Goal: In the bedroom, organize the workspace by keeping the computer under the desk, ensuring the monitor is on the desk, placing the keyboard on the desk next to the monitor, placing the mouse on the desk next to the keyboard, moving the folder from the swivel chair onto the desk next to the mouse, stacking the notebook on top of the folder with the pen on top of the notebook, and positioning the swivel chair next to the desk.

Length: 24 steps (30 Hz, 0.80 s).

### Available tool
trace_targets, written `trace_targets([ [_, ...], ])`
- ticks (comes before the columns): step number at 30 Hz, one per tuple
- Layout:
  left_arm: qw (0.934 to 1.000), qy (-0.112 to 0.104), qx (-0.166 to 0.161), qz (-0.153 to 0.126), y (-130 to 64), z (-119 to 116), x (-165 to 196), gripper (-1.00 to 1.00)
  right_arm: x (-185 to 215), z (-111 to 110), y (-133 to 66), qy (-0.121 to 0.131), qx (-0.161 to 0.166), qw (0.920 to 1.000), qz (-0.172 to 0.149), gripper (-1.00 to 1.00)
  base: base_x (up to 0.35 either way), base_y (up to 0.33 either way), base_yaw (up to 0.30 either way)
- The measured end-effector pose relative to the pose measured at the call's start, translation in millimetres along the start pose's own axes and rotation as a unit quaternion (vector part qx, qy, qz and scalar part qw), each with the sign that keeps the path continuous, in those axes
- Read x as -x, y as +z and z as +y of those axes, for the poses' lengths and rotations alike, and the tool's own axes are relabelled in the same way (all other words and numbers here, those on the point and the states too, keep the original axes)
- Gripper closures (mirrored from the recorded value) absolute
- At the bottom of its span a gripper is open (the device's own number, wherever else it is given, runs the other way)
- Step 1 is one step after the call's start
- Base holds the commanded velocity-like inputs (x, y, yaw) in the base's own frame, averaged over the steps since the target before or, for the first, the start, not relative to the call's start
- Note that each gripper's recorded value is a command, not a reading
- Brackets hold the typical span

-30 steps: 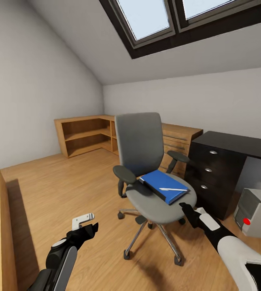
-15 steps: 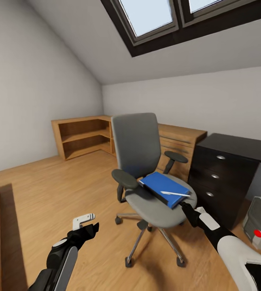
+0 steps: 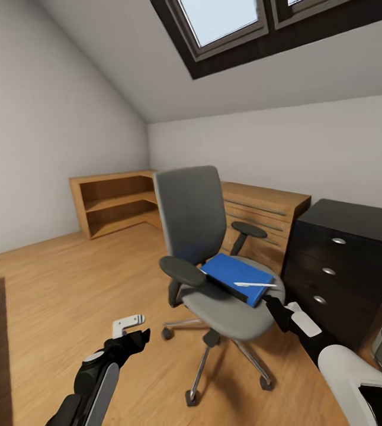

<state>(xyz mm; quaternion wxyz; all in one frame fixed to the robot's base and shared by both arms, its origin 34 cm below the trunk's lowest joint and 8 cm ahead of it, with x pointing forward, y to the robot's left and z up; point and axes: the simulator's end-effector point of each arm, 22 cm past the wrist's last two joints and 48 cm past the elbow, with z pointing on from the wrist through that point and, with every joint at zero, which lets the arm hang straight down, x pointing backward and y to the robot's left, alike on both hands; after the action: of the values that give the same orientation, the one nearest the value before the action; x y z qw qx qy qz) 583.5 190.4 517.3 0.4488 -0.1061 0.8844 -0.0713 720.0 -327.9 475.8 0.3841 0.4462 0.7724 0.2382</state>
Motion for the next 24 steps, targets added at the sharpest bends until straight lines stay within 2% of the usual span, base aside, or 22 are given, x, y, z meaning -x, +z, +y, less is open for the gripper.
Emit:
trace_targets([
  [5,1.0,0.0,0.0,0.001,0.7,0.0,-1.0,-1.0,-1.2,0.1,0.6,0.005,0.001,1.0,0.001,-1.0,0.05,0.0,0.0],
  [11,1.0,0.001,0.001,0.007,2.7,0.5,-6.1,-1.0,-4.8,-6.5,1.7,0.007,-0.006,0.9999,0.005,-1.0,-0.285,-0.012,0.0],
  [16,1.0,0.001,0.001,0.008,2.7,0.7,-6.5,-1.0,-6.1,-8.3,1.5,0.007,-0.008,0.9999,0.007,-1.0,-0.04,-0.005,0.0],
  [20,1.0,0.001,0.001,0.009,3.1,0.6,-7.4,-1.0,-9.6,-10.9,2.1,0.008,-0.01,0.9999,0.011,-1.0,-0.228,-0.001,0.0],
  [24,1.0,0.001,0.001,0.009,3.2,0.5,-7.5,-1.0,-18.8,-23.3,3.0,0.008,-0.024,0.9995,0.02,-1.0,-0.179,0.0,0.0],
])
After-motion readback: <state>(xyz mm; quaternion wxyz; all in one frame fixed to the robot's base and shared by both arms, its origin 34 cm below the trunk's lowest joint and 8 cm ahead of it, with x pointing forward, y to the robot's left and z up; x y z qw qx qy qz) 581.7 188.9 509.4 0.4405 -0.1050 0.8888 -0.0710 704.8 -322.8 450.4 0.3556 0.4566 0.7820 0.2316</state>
